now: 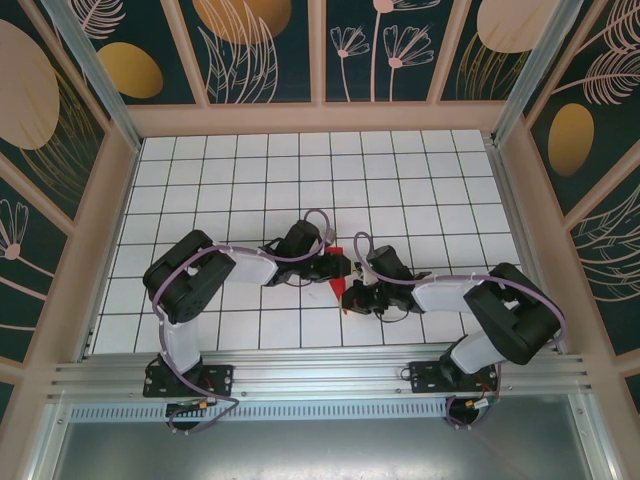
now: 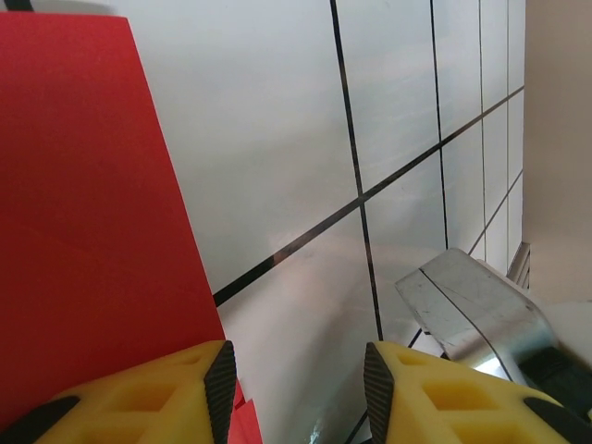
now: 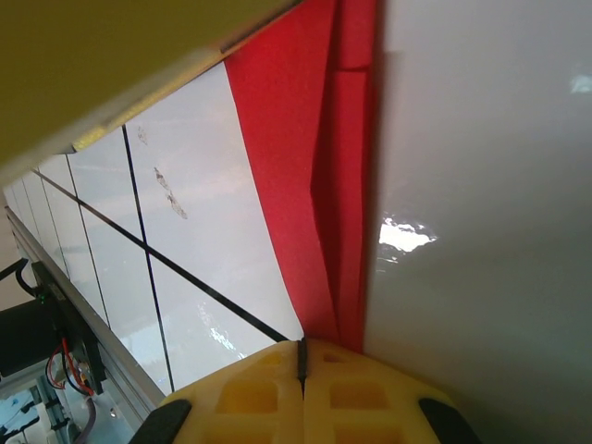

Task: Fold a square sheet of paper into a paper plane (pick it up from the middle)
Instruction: Fold the wing for the fifth time at the center of the table.

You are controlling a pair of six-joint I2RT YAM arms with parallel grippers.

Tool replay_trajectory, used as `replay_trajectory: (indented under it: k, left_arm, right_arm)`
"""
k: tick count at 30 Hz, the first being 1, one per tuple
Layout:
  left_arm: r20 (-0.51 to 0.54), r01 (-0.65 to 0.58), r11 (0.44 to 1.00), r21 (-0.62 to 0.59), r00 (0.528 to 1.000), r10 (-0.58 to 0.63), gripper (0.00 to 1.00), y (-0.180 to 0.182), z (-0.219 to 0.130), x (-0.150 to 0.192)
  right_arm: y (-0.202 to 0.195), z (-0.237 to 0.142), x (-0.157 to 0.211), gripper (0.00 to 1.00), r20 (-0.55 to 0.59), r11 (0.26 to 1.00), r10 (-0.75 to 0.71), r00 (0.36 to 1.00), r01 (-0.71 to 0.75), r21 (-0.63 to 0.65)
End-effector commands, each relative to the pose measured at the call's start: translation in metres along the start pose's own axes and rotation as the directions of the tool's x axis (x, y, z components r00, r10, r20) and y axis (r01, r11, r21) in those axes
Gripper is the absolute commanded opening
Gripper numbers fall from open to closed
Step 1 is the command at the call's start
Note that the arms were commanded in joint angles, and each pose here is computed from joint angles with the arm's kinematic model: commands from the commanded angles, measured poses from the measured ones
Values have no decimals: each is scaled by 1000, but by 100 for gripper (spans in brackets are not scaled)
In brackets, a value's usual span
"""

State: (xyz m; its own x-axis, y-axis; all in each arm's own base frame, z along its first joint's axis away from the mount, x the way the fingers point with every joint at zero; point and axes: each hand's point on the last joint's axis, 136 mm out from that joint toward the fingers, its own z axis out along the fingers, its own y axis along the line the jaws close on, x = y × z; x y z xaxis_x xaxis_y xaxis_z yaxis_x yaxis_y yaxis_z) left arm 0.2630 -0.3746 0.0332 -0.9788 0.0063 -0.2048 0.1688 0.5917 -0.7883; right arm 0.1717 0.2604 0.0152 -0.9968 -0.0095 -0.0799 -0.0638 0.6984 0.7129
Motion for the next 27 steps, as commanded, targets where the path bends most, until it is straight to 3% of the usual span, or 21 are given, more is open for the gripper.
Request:
replay_trajectory:
  k: [1,7,27]
  left_arm:
    - [-14,34,993,-112,999,-35,44,34,9,9]
    - [-23,40,989,-145,999,-44,43,48,11,15]
    - [-22,33,979,-199,999,-38,42,58,9,16]
  right_arm:
    - [-31,-1,9,1,-7,992,52,999,-51,117]
    - [-13,-3,21,3,-57,999,18,998,-15,49]
    - [-41,-10,53,3,-122,988,60,991,-42,146]
